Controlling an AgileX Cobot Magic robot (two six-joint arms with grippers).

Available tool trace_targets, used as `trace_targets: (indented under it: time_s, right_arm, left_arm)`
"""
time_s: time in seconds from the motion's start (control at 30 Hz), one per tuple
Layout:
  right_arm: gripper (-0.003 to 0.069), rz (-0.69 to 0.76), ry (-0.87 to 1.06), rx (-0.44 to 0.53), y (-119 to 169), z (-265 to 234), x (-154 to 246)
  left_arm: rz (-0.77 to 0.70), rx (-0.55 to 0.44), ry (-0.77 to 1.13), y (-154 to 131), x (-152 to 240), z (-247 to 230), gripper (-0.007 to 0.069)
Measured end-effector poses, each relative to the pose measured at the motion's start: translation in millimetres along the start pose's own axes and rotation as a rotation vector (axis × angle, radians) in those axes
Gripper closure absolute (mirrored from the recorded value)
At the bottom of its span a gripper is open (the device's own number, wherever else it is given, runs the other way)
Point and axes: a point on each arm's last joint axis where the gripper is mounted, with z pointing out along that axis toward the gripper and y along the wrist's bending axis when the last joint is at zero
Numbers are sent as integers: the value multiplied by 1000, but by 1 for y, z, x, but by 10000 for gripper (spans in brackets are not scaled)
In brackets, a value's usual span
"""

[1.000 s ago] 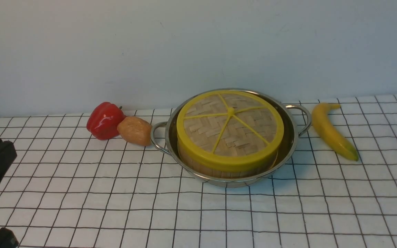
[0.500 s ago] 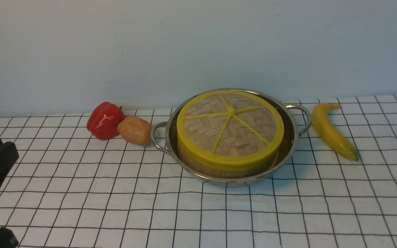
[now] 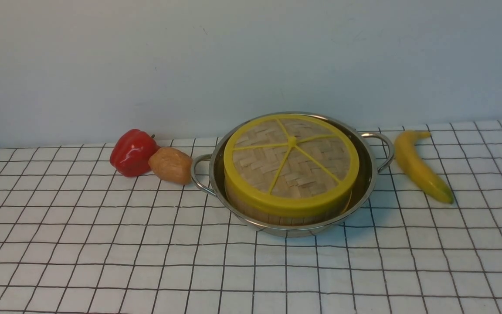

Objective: Place the steamer in the pot on the white tablecloth, and put the lid on the steamer.

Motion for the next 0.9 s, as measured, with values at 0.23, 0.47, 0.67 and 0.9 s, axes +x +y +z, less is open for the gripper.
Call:
trace_targets:
  time_s: [0.23,0.47,0.67,0.9]
  right_arm:
    - [615,0,-4,0,0,0,0]
    - [601,0,-5,0,0,0,0]
    - [593,6,-5,0,0,0,0]
    - [579,21,-5,0,0,0,0]
  left_arm:
    - [-1,-116,170,-4,93,0,508]
    - [-1,-114,185,-7,116,3,496]
    - [-1,-114,177,-7,115,3,487]
    - [-2,-114,177,-7,115,3,475]
